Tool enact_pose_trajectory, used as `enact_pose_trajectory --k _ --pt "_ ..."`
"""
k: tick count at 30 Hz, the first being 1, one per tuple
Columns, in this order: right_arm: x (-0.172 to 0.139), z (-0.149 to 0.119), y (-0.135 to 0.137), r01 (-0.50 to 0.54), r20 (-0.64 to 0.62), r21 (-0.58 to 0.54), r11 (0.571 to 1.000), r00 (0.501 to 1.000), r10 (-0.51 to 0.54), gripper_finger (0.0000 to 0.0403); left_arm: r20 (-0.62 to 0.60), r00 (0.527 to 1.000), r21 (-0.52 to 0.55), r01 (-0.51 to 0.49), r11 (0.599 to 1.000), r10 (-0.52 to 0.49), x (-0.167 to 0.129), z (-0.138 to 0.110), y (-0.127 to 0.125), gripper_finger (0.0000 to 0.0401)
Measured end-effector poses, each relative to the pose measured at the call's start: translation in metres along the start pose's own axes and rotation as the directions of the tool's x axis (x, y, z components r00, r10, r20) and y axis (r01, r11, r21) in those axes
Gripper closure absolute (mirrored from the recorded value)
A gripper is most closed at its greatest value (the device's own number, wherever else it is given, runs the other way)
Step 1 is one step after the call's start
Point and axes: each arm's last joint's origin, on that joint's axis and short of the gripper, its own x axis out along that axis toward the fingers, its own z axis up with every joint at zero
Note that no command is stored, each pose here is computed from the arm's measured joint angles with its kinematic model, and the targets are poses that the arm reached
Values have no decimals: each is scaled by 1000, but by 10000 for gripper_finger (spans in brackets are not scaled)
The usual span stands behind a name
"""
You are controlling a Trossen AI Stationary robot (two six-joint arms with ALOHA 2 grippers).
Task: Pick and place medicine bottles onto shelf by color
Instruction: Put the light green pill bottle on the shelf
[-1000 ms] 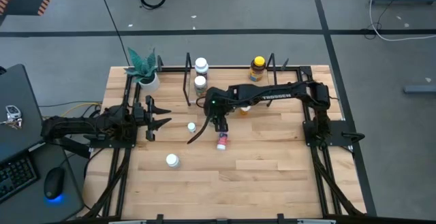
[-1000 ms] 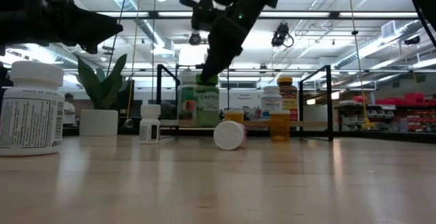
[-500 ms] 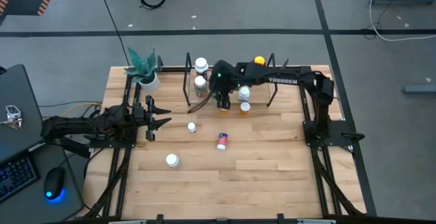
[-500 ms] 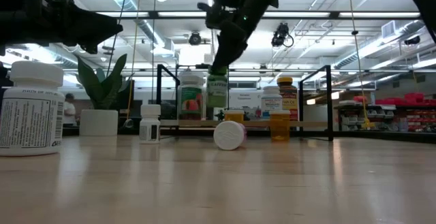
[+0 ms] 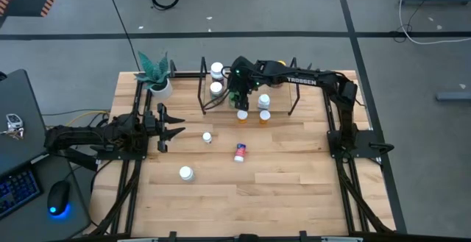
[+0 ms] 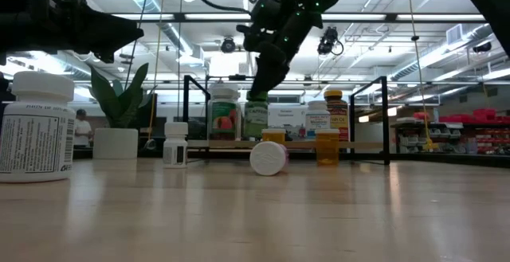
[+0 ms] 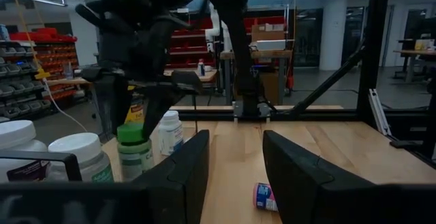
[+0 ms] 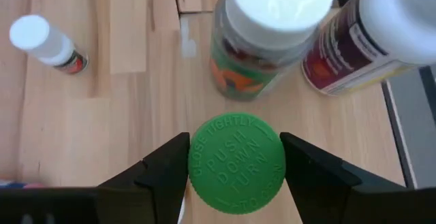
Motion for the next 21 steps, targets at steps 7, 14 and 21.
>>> enact_pose_trajectory --k 7,14,21 --pt "1 -1 -1 17 -10 -3 1000 1000 -17 176 0 1000 0 0 1000 0 0 0 0 248" --pt "1 -1 -1 20 -13 -3 1000 1000 -20 176 0 1000 0 0 1000 0 0 0 0 255" --pt "1 -1 -1 27 -9 -4 1000 1000 -27 176 0 1000 0 0 1000 0 0 0 0 251"
